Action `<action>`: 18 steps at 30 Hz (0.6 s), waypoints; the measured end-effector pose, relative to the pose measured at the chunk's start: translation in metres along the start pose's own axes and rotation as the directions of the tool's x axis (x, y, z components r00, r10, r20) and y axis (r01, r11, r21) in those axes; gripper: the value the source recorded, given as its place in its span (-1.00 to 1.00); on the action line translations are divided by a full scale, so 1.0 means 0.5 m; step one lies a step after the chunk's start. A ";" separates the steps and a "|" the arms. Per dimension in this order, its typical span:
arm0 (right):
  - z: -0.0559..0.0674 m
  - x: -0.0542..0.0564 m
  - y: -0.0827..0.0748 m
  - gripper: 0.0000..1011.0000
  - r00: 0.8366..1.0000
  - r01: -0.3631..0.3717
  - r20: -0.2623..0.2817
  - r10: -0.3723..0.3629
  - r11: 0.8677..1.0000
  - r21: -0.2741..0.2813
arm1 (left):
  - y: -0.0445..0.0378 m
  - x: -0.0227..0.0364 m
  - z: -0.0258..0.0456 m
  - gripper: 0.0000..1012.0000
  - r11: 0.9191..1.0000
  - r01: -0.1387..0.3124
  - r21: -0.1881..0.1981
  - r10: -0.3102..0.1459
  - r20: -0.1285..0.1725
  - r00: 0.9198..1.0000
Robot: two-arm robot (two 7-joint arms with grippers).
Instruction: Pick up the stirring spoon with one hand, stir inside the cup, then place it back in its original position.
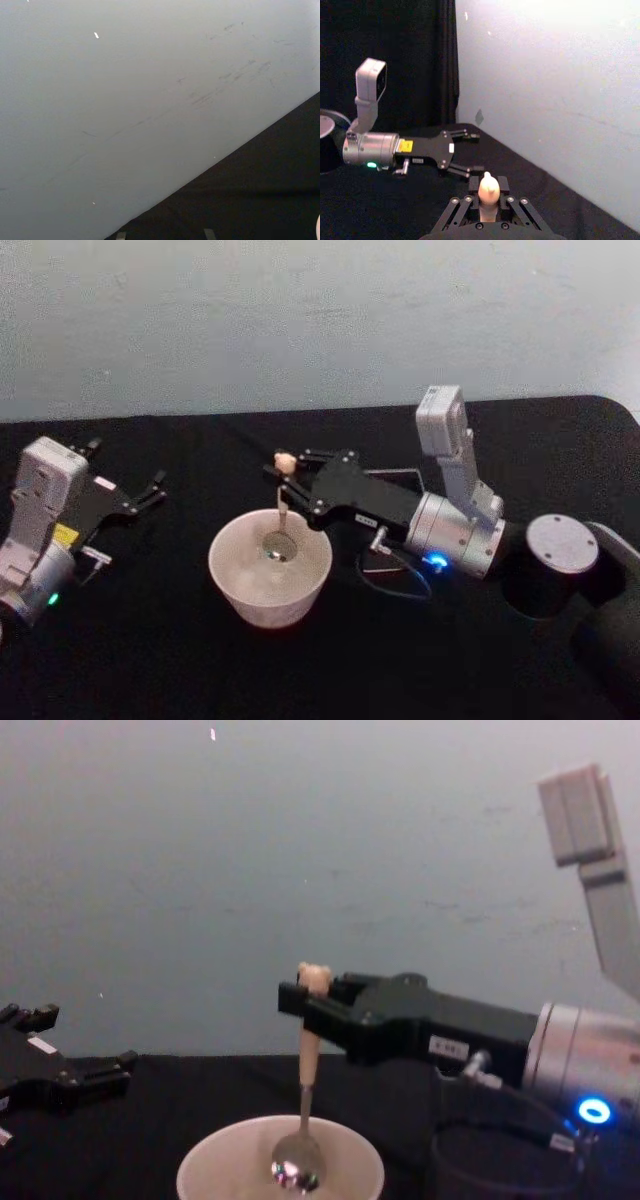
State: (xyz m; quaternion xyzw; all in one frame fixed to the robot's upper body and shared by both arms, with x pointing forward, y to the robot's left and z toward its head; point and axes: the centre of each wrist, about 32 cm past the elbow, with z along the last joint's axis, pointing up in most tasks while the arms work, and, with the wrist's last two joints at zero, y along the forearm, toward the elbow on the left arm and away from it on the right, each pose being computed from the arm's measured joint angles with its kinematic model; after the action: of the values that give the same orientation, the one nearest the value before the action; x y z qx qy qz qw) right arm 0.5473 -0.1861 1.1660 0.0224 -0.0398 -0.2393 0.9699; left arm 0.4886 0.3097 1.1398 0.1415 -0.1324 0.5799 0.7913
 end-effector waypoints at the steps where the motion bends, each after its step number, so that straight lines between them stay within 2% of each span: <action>1: 0.004 0.000 -0.001 -0.58 1.000 0.001 0.001 -0.001 1.000 0.003 | 0.000 0.000 0.000 0.98 1.000 0.000 0.000 0.000 0.000 1.000; 3: 0.012 0.001 -0.003 -0.58 1.000 0.002 0.005 -0.002 1.000 0.010 | 0.000 0.000 0.000 0.98 1.000 0.000 0.000 0.000 0.000 1.000; 5: 0.032 0.004 -0.009 -0.58 1.000 0.009 0.013 -0.010 1.000 0.026 | 0.000 0.000 0.000 0.98 1.000 0.000 0.000 0.000 0.000 1.000; 12: 0.078 0.010 -0.034 -0.58 0.999 0.032 0.034 -0.035 0.998 0.062 | 0.000 0.000 0.000 0.98 1.000 0.000 0.000 0.000 0.000 1.000; 18: 0.104 0.015 -0.056 -0.58 0.997 0.050 0.052 -0.055 0.995 0.090 | 0.000 0.000 0.000 0.98 1.000 0.000 0.000 0.000 0.000 1.000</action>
State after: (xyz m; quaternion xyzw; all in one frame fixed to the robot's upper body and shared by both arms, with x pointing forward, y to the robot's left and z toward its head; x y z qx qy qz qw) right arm 0.5365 -0.2154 1.2164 0.0601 -0.0761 -0.2631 0.9599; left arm 0.4886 0.3097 1.1398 0.1415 -0.1325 0.5799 0.7913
